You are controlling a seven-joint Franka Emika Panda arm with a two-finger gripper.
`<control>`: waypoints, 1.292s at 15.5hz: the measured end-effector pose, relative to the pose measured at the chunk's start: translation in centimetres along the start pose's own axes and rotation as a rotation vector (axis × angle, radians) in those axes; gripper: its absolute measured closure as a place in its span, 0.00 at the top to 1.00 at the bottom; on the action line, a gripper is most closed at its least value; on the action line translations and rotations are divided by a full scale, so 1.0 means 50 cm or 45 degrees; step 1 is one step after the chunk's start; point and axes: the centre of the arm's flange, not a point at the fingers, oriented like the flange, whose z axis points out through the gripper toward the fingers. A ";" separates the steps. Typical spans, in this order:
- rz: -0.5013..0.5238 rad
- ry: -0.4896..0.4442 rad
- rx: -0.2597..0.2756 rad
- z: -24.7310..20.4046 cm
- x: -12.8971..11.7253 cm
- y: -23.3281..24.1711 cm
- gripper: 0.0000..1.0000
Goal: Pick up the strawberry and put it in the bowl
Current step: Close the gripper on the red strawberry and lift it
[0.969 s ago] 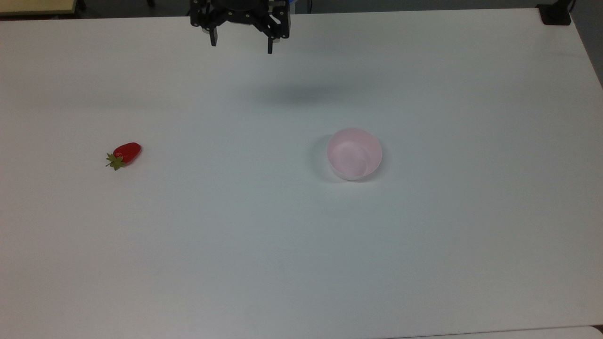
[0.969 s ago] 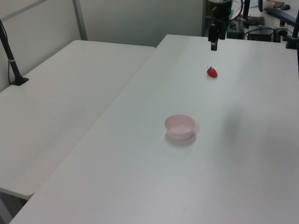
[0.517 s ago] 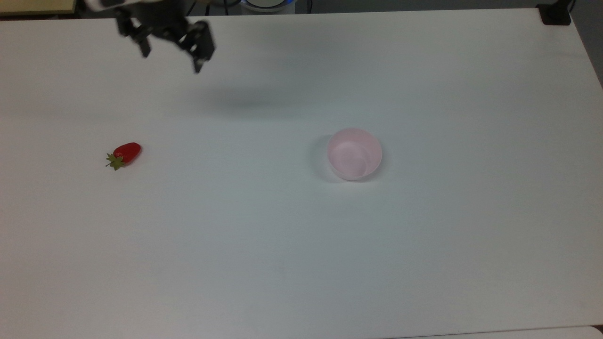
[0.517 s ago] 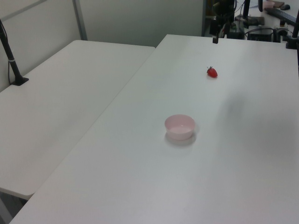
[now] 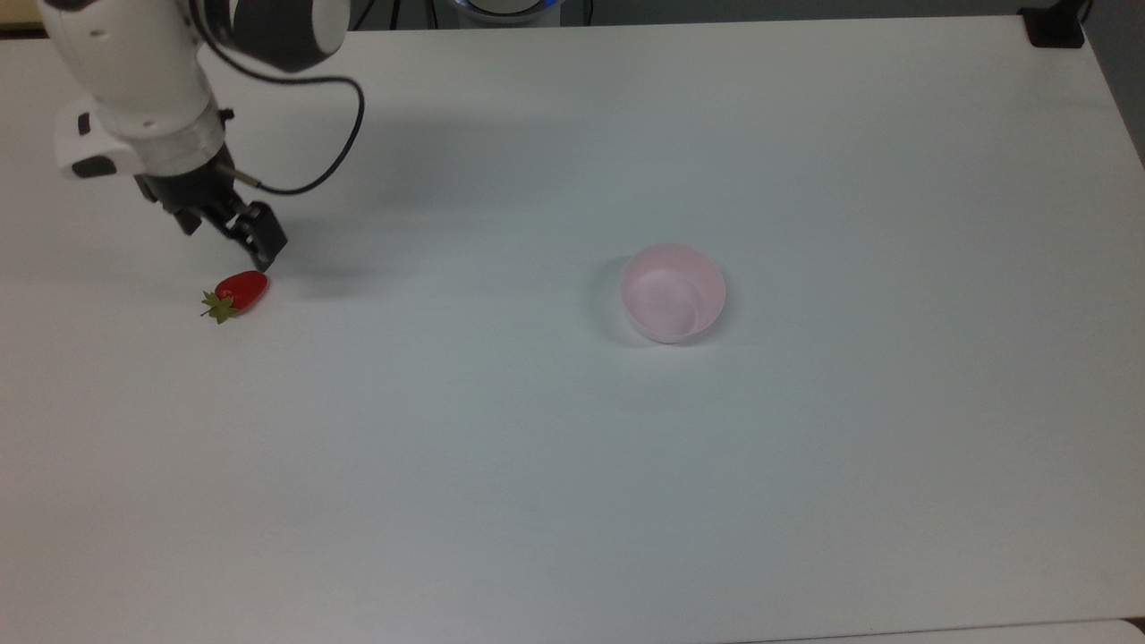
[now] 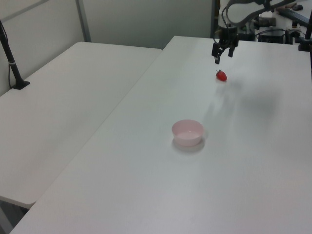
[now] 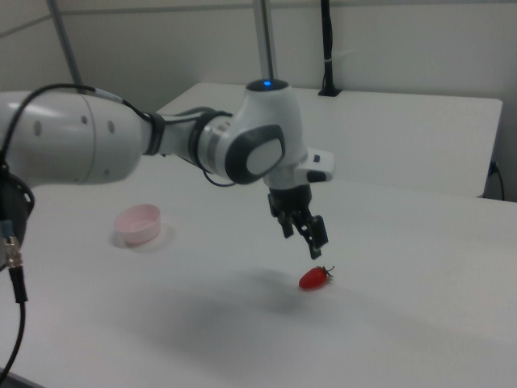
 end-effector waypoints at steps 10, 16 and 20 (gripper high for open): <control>0.055 0.014 -0.013 0.147 0.020 -0.003 0.60; 0.038 0.020 -0.030 0.146 0.022 -0.005 0.44; -0.013 0.042 -0.017 0.126 0.021 -0.069 0.44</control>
